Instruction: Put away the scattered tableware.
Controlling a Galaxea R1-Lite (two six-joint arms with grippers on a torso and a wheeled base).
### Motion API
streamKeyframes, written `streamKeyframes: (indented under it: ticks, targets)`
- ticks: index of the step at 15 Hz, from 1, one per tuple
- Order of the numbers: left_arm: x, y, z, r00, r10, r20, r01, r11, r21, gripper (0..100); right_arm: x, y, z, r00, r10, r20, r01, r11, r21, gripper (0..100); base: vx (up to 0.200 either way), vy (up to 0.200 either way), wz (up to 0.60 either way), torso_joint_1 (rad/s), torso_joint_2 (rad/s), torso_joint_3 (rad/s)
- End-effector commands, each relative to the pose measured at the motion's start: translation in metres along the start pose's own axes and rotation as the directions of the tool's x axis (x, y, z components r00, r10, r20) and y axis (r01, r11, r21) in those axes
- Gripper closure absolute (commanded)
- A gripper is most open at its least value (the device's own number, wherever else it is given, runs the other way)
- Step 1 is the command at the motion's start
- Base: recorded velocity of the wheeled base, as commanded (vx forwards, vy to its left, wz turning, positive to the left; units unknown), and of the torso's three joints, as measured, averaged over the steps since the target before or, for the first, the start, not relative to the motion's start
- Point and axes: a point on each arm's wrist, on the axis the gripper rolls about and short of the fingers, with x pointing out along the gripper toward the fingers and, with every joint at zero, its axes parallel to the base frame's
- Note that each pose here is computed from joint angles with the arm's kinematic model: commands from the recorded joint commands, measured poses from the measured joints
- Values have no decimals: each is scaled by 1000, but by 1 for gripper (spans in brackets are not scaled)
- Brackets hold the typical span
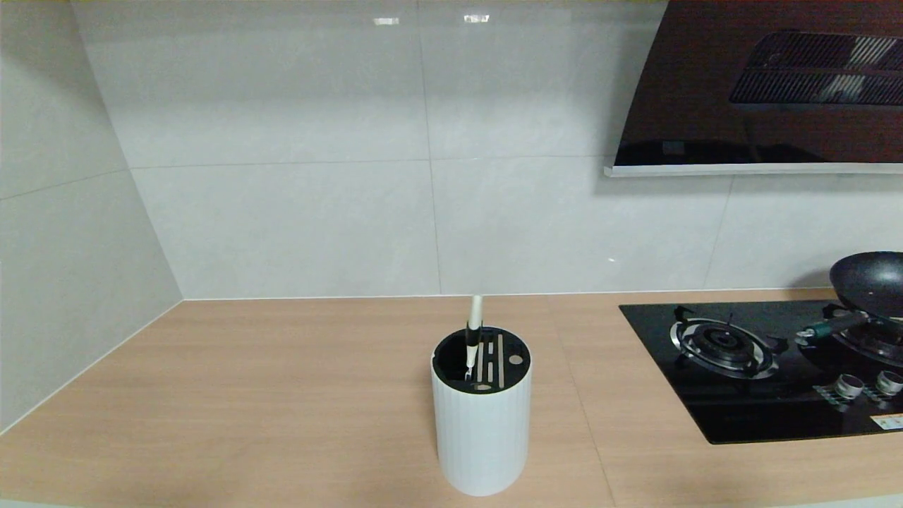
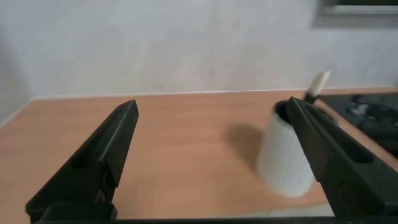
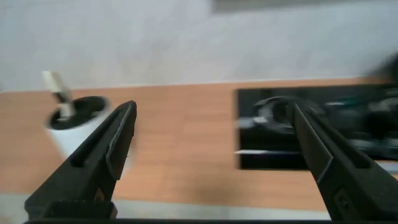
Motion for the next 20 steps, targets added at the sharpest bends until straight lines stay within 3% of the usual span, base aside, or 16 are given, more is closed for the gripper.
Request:
streamKeyframes:
  ticks: [1,3,4,5,6,8,10,11,13,14,16,17,19,20]
  targets:
    - [-39,5,-15,983,127,135,-124,992,-33,0,-42,-3,-27,988,-100,115,105,993,-47,0,0,0,0,0,0,0]
    - [-38,5,-17,968,213,134,-205,976,-69,0,-46,0,-35,974,-176,142,184,982,-41,0,0,0,0,0,0,0]
    - [-39,2,-23,943,305,133,-297,952,-76,0,-45,1,-55,979,-164,121,172,983,-64,0,0,0,0,0,0,0]
    - [-47,-1,-32,932,320,171,-312,947,-69,0,-42,-1,-58,969,-213,124,221,974,-48,0,0,0,0,0,0,0]
    - [-43,-1,-45,945,291,148,-291,956,-18,0,-38,-3,-65,953,-281,118,286,958,-28,0,0,0,0,0,0,0]
    - [-33,2,-67,946,314,85,-316,949,14,0,-27,-4,-88,958,-281,63,284,958,-45,0,0,0,0,0,0,0]
    - [-23,3,-96,963,268,-1,-267,959,98,0,-16,-4,-111,982,-185,48,187,981,-54,0,0,0,0,0,0,0]
    - [-19,3,-105,973,229,-11,-226,968,108,0,-16,-3,-112,988,-149,35,151,987,-55,0,0,0,0,0,0,0]
    - [-18,1,-109,994,108,-31,-103,988,115,0,-16,-2,-112,994,-109,27,110,991,-77,0,0,0,0,0,0,0]
    - [-18,0,-109,996,80,-33,-76,991,114,0,-16,-2,-112,994,-104,26,106,990,-88,0,0,0,0,0,0,0]
    - [-18,-2,-113,996,-11,-84,22,991,130,0,-16,-2,-112,997,-78,26,81,986,-145,0,0,0,0,0,0,0]
    - [-18,-2,-113,997,-11,-82,22,991,133,0,-16,-2,-112,997,-75,28,78,985,-151,0,0,0,0,0,0,0]
    - [-18,-2,-113,997,-11,-81,22,990,139,0,-16,2,-113,996,84,12,-81,985,-149,0,0,0,0,0,0,0]
    - [-18,-2,-113,997,-11,-81,22,990,136,0,-16,2,-112,996,84,9,-81,985,-149,0,0,0,0,0,0,0]
